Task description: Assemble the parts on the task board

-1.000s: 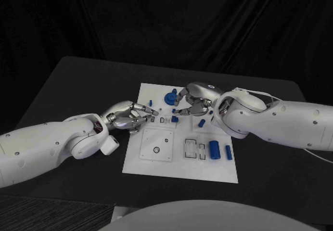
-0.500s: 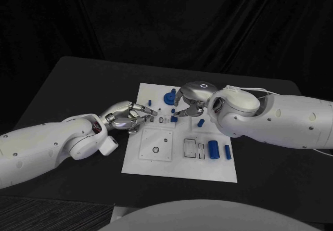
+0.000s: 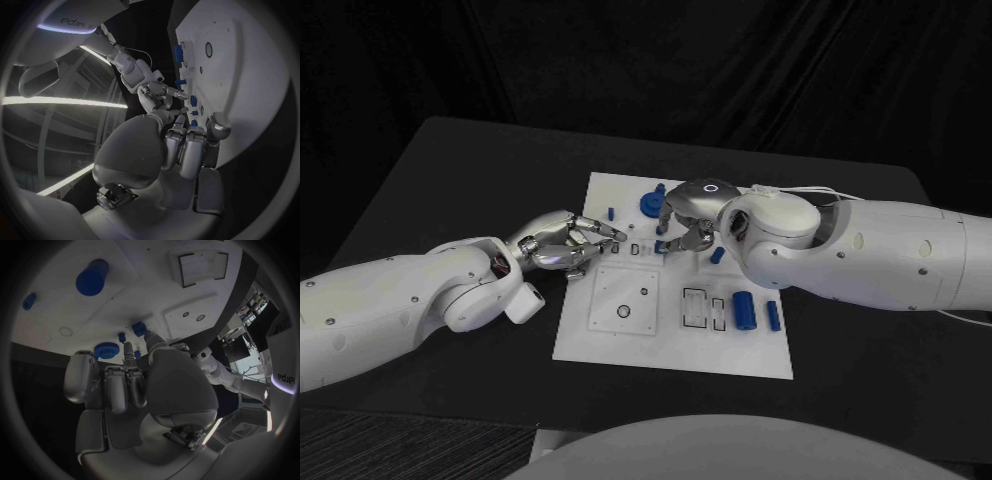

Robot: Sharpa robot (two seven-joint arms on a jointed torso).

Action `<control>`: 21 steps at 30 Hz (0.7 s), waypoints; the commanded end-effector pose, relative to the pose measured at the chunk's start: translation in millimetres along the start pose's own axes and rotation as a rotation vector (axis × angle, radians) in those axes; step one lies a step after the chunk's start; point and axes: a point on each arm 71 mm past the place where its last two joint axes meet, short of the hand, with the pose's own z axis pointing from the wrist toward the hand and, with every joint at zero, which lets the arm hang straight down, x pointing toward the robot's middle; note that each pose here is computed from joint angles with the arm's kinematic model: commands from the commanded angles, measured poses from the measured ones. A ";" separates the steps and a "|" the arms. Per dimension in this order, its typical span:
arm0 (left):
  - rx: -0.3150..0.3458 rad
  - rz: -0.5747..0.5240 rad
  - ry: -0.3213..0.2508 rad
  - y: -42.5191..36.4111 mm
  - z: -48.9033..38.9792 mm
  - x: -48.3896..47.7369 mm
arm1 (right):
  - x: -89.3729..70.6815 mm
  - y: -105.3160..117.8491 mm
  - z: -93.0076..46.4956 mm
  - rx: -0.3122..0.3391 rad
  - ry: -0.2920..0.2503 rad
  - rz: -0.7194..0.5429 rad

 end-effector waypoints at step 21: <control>0.000 -0.011 0.024 0.4 -0.6 2.0 | 13.7 9.3 6.0 -0.007 0.051 -0.025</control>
